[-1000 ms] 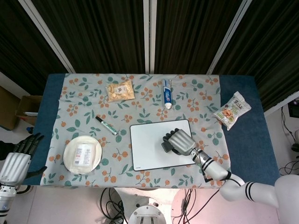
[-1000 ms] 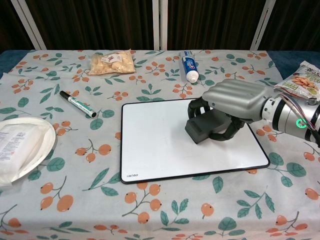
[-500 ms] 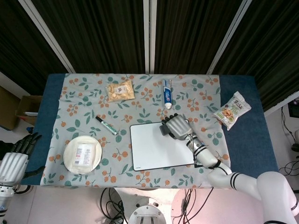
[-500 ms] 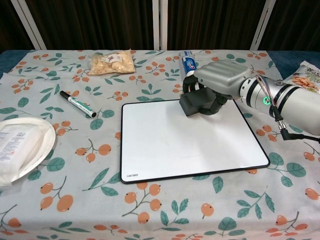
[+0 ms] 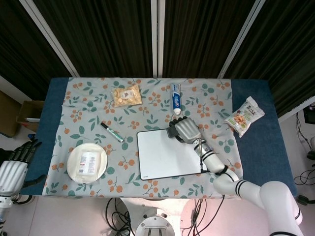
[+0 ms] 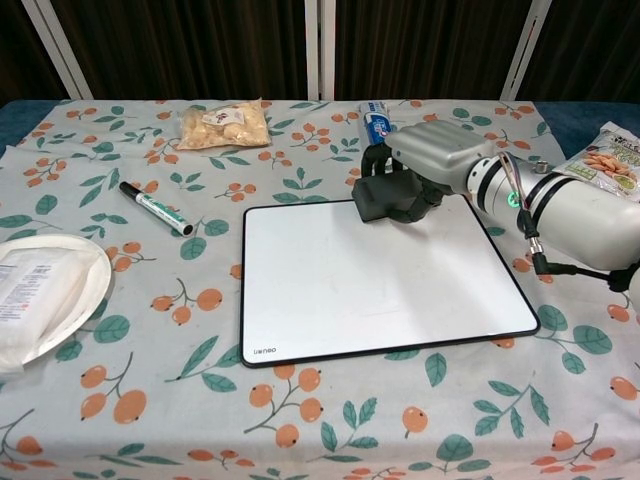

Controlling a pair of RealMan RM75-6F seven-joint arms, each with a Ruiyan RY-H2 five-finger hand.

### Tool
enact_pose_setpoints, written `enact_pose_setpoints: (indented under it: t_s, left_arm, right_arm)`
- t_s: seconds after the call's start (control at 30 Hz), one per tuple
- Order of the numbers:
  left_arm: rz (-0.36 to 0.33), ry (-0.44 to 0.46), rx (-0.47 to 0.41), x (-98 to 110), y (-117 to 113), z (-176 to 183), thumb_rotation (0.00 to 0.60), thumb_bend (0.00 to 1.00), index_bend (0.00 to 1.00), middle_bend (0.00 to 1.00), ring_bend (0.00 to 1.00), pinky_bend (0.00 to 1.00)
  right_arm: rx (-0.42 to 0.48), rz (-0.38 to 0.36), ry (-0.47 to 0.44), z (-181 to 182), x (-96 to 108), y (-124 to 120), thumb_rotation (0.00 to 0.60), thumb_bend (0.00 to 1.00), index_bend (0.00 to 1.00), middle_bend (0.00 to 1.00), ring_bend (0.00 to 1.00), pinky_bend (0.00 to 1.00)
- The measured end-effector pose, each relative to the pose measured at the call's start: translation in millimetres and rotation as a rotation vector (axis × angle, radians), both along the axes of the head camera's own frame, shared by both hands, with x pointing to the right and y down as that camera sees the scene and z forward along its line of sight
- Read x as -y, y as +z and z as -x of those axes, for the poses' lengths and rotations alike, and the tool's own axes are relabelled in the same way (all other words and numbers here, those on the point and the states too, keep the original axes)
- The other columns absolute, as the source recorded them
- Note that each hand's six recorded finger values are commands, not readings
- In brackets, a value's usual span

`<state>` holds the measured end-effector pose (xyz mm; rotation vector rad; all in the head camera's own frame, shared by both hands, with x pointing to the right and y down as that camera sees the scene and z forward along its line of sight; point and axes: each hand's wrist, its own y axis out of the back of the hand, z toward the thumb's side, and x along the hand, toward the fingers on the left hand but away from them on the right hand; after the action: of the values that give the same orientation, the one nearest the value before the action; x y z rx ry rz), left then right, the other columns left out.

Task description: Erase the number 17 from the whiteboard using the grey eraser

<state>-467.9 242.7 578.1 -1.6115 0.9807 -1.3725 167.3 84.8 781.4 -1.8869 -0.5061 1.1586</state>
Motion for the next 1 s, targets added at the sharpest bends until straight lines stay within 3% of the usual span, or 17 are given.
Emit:
enact_pose_setpoints:
  t_s: [0.2,0.43,0.67,0.83,1.0]
  left_arm:
    - [0.003,0.006,-0.001,0,2,-2,0.600,0.00,0.07,0.06,0.07,0.17]
    - [-0.005,0.011,0.002,0,0,-2,0.600,0.00,0.07,0.06,0.07,0.17]
    - [-0.005,0.006,0.004,0,-1,-2,0.600,0.00,0.07,0.06,0.07,0.17]
    - [0.001,0.008,0.002,-1,1,-2,0.600,0.00,0.07,0.06,0.07,0.17]
    - [0.001,0.006,-0.004,-1,1,-3,0.600,0.00,0.07,0.06,0.07,0.17]
  right_arm:
    - [0.041,0.032,-0.006,-2,-15,-8,0.600,0.37,0.86,0.73,0.67,0.80]
    - [0.096,0.132,-0.057,-7,-60,-24,0.600,0.37,0.86,0.73,0.67,0.80]
    - [0.145,0.161,-0.133,-9,-95,-47,0.600,0.37,0.86,0.73,0.67,0.80]
    - [0.163,0.168,-0.174,-7,-108,-59,0.600,0.38,0.87,0.74,0.68,0.81]
    - [0.164,0.145,-0.185,3,-104,-58,0.600,0.38,0.88,0.74,0.68,0.81]
